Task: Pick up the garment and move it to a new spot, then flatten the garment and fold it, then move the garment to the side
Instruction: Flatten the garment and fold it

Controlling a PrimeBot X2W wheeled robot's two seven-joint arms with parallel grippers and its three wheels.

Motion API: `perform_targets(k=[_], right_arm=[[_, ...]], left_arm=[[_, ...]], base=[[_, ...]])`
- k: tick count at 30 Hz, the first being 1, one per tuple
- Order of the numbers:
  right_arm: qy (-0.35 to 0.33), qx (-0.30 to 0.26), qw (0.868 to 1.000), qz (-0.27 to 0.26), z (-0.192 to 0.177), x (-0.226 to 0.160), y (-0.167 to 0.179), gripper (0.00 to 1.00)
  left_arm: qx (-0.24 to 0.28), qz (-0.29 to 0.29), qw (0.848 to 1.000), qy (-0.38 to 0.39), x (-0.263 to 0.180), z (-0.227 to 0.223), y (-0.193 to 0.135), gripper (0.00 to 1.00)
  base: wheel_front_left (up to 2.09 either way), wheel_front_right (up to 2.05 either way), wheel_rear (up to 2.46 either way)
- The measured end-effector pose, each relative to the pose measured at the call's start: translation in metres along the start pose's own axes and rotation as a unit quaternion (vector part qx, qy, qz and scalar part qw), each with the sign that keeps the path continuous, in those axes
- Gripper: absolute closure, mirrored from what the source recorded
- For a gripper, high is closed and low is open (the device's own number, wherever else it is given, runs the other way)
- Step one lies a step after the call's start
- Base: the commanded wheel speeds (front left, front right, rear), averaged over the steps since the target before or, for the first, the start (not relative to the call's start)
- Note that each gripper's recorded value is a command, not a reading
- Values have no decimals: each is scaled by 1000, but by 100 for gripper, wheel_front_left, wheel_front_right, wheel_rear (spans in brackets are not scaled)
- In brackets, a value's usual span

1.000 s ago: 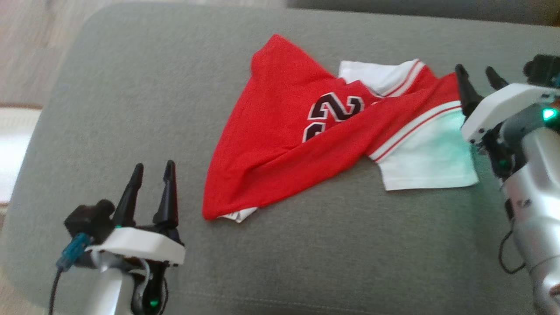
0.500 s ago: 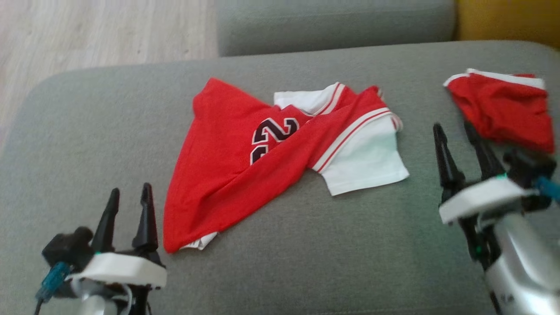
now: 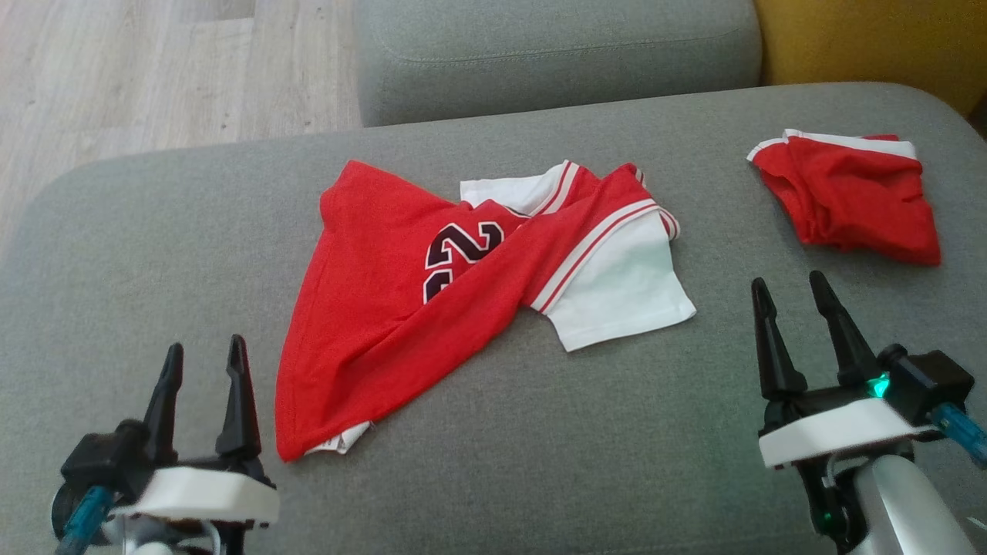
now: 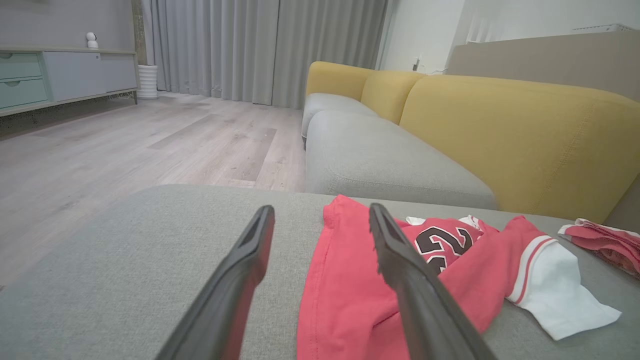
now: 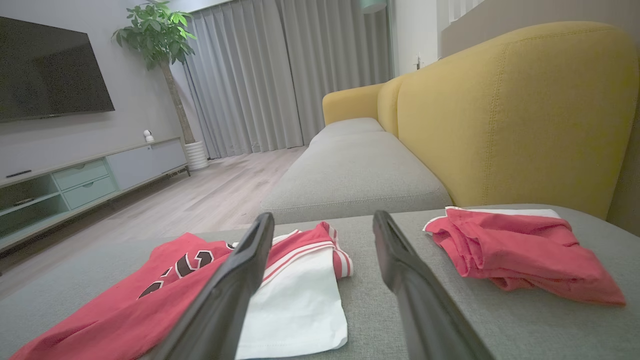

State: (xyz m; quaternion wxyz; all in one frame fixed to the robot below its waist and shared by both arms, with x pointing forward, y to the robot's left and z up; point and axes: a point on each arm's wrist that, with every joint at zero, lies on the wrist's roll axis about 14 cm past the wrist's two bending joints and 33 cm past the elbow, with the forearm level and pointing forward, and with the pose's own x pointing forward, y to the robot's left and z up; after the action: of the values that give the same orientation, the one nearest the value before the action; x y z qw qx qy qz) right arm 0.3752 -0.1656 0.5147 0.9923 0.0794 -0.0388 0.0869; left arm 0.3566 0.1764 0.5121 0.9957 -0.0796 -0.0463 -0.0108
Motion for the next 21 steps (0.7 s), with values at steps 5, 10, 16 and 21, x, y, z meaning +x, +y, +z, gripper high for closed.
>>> perform_targets(k=[5,10,16,21], right_arm=[[-1,0,1000,3,1,1,2,0],[0,1,1000,7,-1,3,5,0],[19,4,1000,11,-13,4,7,0],[101,19,995,5,-45,11,2,0]], left_arm=[[-2,10,1000,3,-3,-2,6,0],[-3,11,1000,8,-5,-6,7,0],[-1,11,1000,22,-9,-14,10,0],[-30,0,993,112,-19,-58,3,0]], base=[[0,0,0],[0,0,0],[0,0,0],[0,0,0]])
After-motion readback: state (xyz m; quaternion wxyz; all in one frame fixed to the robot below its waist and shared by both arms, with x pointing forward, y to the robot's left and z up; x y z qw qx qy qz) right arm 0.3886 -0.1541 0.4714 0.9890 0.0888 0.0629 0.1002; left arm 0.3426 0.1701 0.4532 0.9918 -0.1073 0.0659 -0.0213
